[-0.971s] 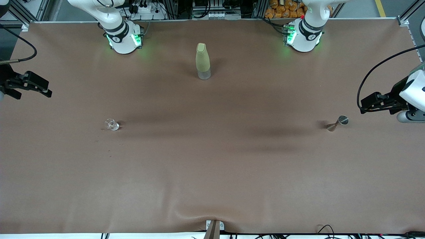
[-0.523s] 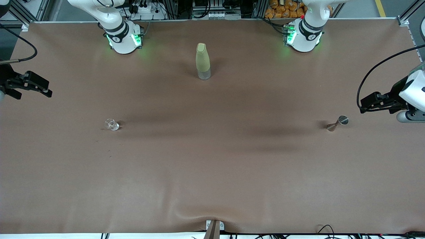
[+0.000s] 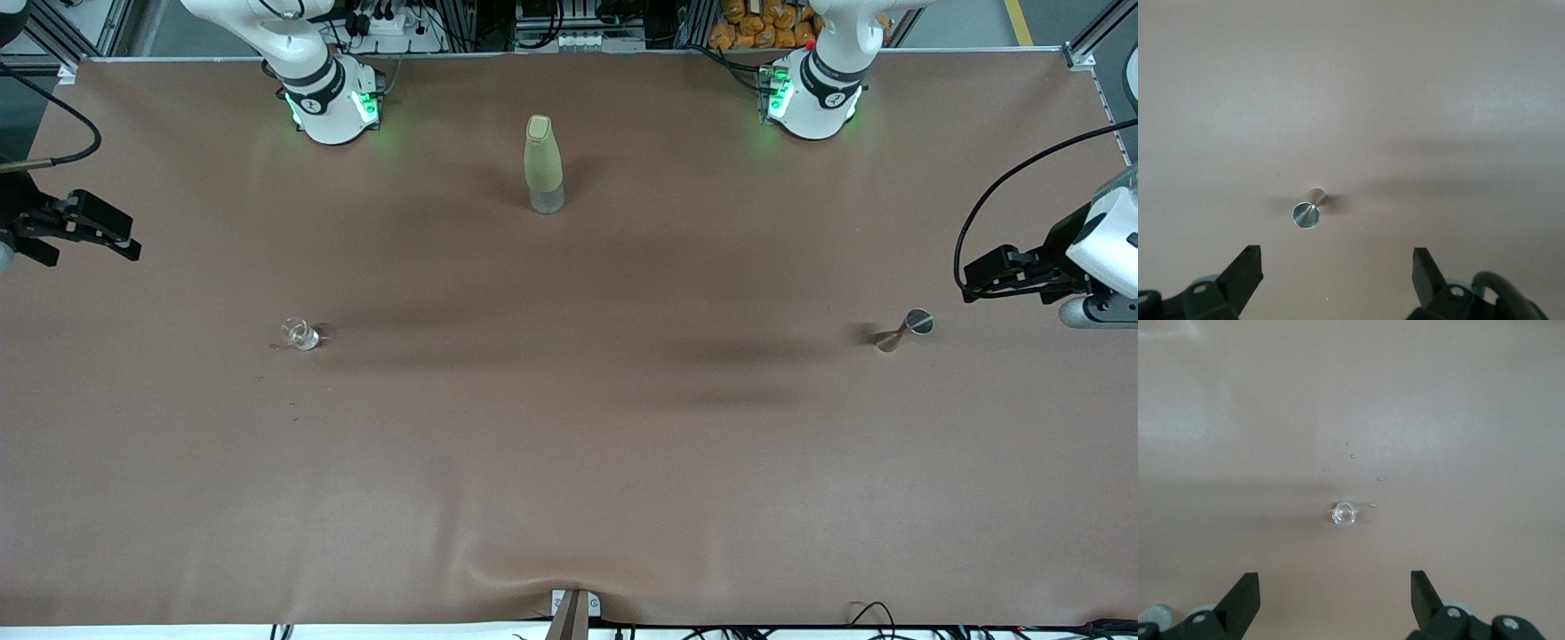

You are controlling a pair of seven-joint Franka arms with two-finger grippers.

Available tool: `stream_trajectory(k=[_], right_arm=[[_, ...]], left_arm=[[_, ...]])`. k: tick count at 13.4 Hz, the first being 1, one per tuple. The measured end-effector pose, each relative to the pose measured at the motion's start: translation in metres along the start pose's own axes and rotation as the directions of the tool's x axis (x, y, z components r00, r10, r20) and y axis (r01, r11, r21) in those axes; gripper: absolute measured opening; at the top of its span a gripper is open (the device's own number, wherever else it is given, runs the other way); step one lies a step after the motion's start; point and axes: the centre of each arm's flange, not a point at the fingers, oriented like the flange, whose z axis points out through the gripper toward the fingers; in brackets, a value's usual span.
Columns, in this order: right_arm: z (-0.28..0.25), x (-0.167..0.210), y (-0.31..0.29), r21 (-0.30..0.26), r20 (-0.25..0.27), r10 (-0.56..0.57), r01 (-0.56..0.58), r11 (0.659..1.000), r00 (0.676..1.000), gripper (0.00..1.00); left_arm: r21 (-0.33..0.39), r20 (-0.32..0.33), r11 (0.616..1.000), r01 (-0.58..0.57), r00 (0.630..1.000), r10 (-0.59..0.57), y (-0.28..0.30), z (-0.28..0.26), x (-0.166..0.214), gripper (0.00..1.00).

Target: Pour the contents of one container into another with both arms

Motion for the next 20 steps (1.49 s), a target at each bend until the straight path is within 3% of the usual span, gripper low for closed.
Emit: stream_trajectory(k=[4,13,20], right_arm=[[-0.002,-0.001,-0.003,0.001,0.004,-0.007,0.007,1.0,1.0,1.0],[-0.009,-0.018,-0.012,0.008,0.076,-0.023,0.023,1.0,0.997,1.0],[-0.016,-0.023,-0.01,0.009,0.069,-0.032,0.031,0.999,0.997,1.0]], left_arm=[[0.0,0.006,1.0,0.0,1.0,0.0,0.0,0.0,-0.001,1.0],[0.001,0.014,1.0,-0.001,1.0,0.001,0.0,-0.002,-0.003,1.0],[0.001,0.019,1.0,-0.028,0.999,0.028,0.0,-0.002,-0.004,1.0]])
